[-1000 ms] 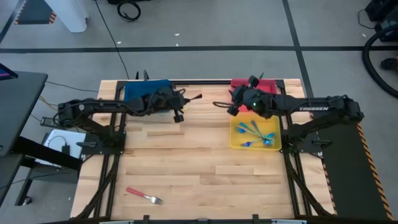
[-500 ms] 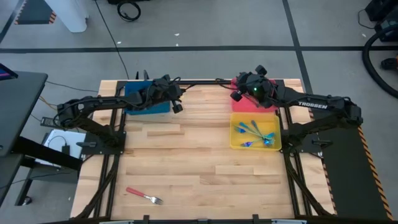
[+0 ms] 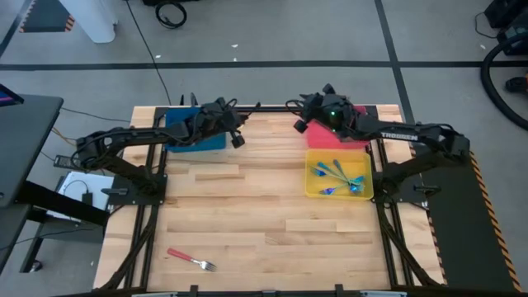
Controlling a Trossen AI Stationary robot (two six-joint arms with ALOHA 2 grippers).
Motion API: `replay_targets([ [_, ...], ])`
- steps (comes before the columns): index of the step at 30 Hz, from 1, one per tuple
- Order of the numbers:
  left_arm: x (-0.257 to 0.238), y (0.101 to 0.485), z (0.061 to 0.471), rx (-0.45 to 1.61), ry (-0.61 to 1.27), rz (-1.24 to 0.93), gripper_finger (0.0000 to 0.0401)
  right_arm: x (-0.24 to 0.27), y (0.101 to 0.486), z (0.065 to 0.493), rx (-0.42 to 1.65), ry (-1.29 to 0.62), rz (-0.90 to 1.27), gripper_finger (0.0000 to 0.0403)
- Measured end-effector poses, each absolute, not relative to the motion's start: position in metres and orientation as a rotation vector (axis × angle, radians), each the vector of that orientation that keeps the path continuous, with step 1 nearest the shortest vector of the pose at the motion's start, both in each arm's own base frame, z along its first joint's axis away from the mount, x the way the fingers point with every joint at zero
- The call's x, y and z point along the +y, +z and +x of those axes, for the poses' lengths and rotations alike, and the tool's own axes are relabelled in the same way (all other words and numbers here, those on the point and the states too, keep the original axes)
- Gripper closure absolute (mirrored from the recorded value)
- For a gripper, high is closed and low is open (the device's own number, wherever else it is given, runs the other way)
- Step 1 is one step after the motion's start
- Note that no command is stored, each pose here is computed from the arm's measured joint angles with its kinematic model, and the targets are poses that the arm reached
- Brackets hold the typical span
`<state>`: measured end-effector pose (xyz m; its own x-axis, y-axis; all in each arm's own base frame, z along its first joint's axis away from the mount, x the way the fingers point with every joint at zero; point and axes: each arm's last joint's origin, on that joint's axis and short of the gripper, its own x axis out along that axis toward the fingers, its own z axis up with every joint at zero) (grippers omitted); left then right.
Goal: Sort silverware by color (type)
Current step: Put the black fork into the red bin
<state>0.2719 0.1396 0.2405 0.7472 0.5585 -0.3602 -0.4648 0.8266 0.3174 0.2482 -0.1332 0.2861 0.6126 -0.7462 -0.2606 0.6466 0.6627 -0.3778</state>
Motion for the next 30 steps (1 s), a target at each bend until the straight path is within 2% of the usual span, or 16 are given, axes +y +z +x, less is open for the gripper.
replay_targets([
  [4, 0.143, 0.243, 0.279, 0.356, 0.59, 0.162, 0.0392, -0.142, 0.281, 0.268, 0.232, -0.789, -0.155, 0.0253],
  [7, 0.145, 0.239, 0.285, 0.3, 0.601, 0.123, 0.0392, -0.146, 0.272, 0.281, 0.169, -0.742, -0.111, 0.0253],
  [18, 0.155, 0.219, 0.306, 0.161, 0.619, 0.085, 0.0392, -0.14, 0.247, 0.315, 0.081, -0.499, -0.231, 0.0253],
  [30, 0.156, 0.213, 0.311, 0.128, 0.615, 0.072, 0.0392, -0.144, 0.243, 0.33, -0.018, -0.536, -0.223, 0.0254],
])
